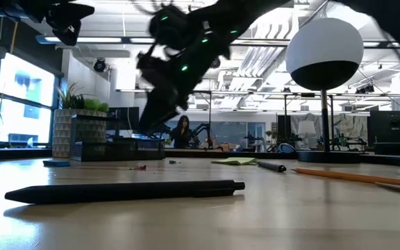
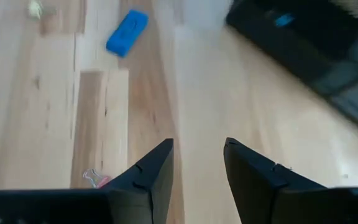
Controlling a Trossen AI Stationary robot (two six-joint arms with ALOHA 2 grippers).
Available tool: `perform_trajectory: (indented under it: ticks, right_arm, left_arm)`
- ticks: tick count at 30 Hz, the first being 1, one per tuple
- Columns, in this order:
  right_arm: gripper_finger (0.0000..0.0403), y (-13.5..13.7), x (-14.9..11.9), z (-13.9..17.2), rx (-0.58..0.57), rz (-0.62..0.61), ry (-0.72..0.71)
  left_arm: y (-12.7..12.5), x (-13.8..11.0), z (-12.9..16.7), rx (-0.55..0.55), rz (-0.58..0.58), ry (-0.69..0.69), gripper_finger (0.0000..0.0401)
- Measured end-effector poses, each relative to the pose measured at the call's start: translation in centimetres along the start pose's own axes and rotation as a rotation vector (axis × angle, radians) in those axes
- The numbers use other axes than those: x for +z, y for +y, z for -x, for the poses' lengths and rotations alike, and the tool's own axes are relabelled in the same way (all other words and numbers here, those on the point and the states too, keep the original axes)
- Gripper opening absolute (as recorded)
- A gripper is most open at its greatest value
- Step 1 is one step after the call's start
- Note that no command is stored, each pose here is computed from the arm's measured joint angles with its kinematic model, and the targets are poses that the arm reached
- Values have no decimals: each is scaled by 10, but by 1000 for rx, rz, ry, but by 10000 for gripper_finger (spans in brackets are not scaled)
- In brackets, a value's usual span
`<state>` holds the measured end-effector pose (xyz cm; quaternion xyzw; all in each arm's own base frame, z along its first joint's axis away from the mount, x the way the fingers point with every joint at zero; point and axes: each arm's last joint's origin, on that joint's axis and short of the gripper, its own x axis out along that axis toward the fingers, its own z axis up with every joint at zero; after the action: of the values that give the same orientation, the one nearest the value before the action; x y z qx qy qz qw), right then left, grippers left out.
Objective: Pick and place office supplies into organizer
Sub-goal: Put the yellow binder clip into the desk organizer
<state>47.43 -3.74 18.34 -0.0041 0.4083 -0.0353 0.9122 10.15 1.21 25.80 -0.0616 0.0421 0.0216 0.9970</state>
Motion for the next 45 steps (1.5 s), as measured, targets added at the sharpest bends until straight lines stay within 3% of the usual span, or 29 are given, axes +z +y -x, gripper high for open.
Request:
perform_trajectory:
  ticks: [4,12,20,27,38,45]
  right_arm:
    - [136,-3,-25,27,-18,-46,-115]
    - [136,8,-103,54,-60,-182,-184]
    - [136,33,-131,90,-219,-180,-271]
    - [136,33,-169,102,-264,-316,-238]
    - [134,37,-183,104,-377,-258,-246]
    - [134,39,-182,105,-391,-244,-261]
  left_arm:
    - [1,-1,-2,36,3,13,134]
    - [5,-8,-18,70,10,101,133]
    - [11,-19,-46,159,38,206,133]
    - [16,-34,-73,193,76,293,133]
    - [23,-57,-106,326,254,449,133]
    - [5,-61,-142,464,144,493,133]
